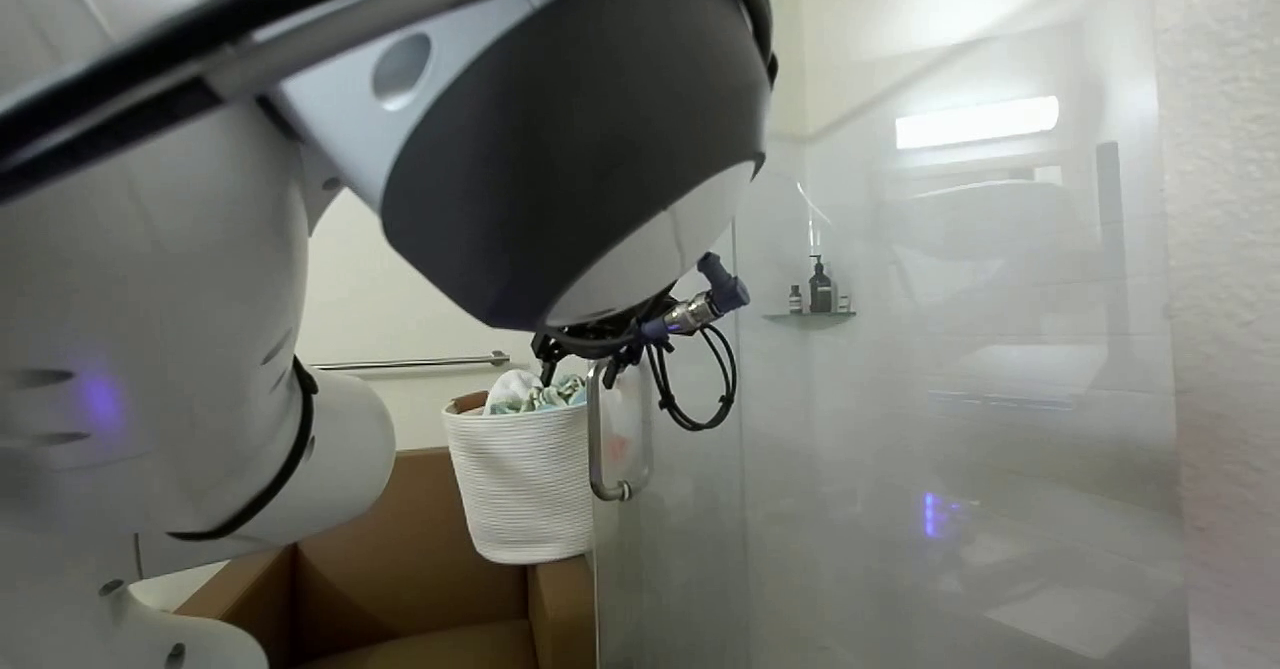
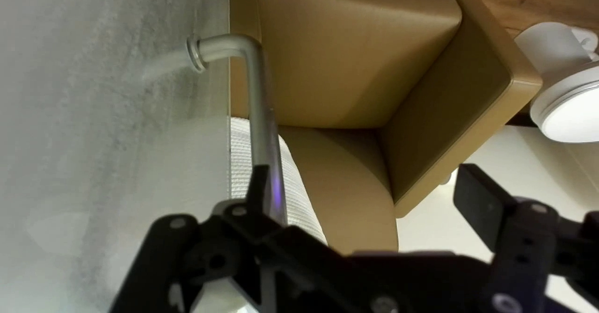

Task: Open the shower door

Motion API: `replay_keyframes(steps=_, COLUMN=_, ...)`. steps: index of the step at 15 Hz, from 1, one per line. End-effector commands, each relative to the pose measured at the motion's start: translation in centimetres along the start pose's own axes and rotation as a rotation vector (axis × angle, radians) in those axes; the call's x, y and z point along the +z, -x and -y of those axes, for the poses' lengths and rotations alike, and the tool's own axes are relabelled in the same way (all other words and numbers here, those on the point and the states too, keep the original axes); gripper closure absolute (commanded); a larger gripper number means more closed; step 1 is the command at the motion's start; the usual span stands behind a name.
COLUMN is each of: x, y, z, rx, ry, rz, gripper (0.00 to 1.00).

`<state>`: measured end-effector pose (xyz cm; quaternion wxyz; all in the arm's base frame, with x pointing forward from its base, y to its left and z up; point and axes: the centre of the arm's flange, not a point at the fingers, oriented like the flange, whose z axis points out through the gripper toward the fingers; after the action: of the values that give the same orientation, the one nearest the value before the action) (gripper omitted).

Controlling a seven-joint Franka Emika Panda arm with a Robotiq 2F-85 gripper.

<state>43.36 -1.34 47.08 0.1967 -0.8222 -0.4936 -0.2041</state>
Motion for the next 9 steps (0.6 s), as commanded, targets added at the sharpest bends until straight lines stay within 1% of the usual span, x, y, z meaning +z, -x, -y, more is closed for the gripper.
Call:
replay_keyframes(steps=1, x=-1.3, y=-1.1, z=0.4, rx=-0.014, ry=0.006, rz=0.062, gripper=0.0)
replay_keyframes(steps=5, x=-2.9, y=-1.6, z=0.8, rx=-0.062, ry=0.018, rz=0.108, gripper=0.0)
replay_keyframes(steps=9, x=-4.6, y=-2.4, z=1.2, rx=-0.109, ry=0.063, rz=0.142, gripper=0.0)
